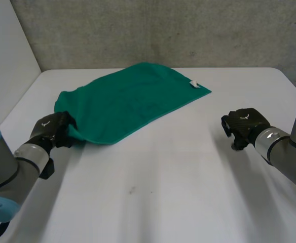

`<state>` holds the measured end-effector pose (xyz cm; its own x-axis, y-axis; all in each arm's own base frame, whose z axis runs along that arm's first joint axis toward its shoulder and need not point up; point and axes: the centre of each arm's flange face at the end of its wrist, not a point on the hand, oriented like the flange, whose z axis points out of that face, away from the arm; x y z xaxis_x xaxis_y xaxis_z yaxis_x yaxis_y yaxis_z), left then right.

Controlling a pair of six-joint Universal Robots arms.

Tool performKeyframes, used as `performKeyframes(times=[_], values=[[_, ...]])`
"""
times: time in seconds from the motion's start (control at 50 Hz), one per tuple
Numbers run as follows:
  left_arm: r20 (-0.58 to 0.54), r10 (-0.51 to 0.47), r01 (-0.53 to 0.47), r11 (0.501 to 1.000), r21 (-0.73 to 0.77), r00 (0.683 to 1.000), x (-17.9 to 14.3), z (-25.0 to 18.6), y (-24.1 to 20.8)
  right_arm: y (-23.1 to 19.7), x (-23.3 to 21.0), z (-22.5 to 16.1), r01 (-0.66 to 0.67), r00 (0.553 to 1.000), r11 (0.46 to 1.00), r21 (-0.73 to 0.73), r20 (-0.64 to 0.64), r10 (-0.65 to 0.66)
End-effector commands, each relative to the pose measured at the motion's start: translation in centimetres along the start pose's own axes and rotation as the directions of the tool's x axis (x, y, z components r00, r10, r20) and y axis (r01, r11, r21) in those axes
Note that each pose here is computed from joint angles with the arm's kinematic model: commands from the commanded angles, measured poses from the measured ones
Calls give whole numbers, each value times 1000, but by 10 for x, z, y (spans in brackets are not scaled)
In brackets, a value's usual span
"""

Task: Fold the towel.

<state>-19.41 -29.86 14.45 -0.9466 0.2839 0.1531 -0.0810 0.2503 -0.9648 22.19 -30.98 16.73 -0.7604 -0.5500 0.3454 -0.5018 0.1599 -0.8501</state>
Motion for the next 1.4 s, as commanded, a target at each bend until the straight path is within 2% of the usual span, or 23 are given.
performKeyframes(times=[0.02,0.12,0.14,0.18,0.2,0.24,0.28,0.4,0.48,0.5,0.6,0.7,0.78,0.86,0.88,0.9,0.92,0.96,1.02,1.04,1.14,1.28,1.4], values=[[1,37,-37,999,28,999,7,-24,-44,-7,4,3,-84,995,995,62,-39,87],[-80,83,-63,973,222,993,40,-51,-112,-21,13,8,-237,969,964,125,-43,244],[-98,101,-68,953,295,990,48,-61,-134,-23,14,8,-264,961,955,133,-43,272],[-109,111,-69,941,331,988,54,-66,-145,-30,13,8,-344,936,926,155,-20,351],[-133,132,-66,910,410,982,66,-77,-171,-32,13,9,-370,927,916,158,-11,376],[-145,138,-62,898,435,980,71,-80,-179,-34,11,10,-415,908,895,163,10,419],[-204,158,-40,873,487,966,94,-95,-202,-41,-1,9,-464,885,870,166,58,461],[-254,168,-15,860,510,953,117,-116,-225,-53,-60,13,-502,856,855,131,213,471],[-264,166,3,842,540,950,125,-127,-238,-57,-87,20,-545,819,832,105,279,502],[-264,166,5,838,546,950,126,-128,-240,-59,-95,24,-573,796,815,92,302,525],[-265,169,17,813,582,949,129,-136,-254,-49,-111,45,-631,746,774,50,313,588],[-260,173,27,785,619,950,129,-149,-265,-41,-111,67,-629,762,774,79,259,593],[-238,165,24,774,632,957,124,-151,-269,-39,-92,80,-584,812,796,158,129,570],[-199,156,2,781,624,968,115,-143,-267,-53,-54,78,-467,875,841,273,4,485],[-189,155,-4,783,622,970,112,-141,-266,-67,-28,69,-396,899,856,331,-51,436],[-178,153,-10,786,619,972,109,-138,-266,-67,-28,69,-396,899,856,331,-52,435],[-150,146,-25,794,607,978,100,-132,-263,-73,-14,64,-354,909,864,358,-86,408],[-120,141,-42,802,596,983,91,-124,-260,-96,41,38,-171,928,890,424,-235,290],[-66,129,-67,813,578,989,73,-111,-257,-113,64,15,-29,934,901,433,-309,179],[-27,117,-82,822,564,993,60,-103,-255,-124,67,-1,55,940,903,425,-326,97],[71,72,-96,894,438,995,19,-63,-222,-134,54,-50,189,959,931,312,-261,-108],[85,57,-76,965,250,995,7,-42,-165,-113,24,-95,268,963,960,77,-57,-264],[96,35,-40,997,59,995,-2,-29,-106,-84,8,-98,363,931,930,-57,67,-359]])
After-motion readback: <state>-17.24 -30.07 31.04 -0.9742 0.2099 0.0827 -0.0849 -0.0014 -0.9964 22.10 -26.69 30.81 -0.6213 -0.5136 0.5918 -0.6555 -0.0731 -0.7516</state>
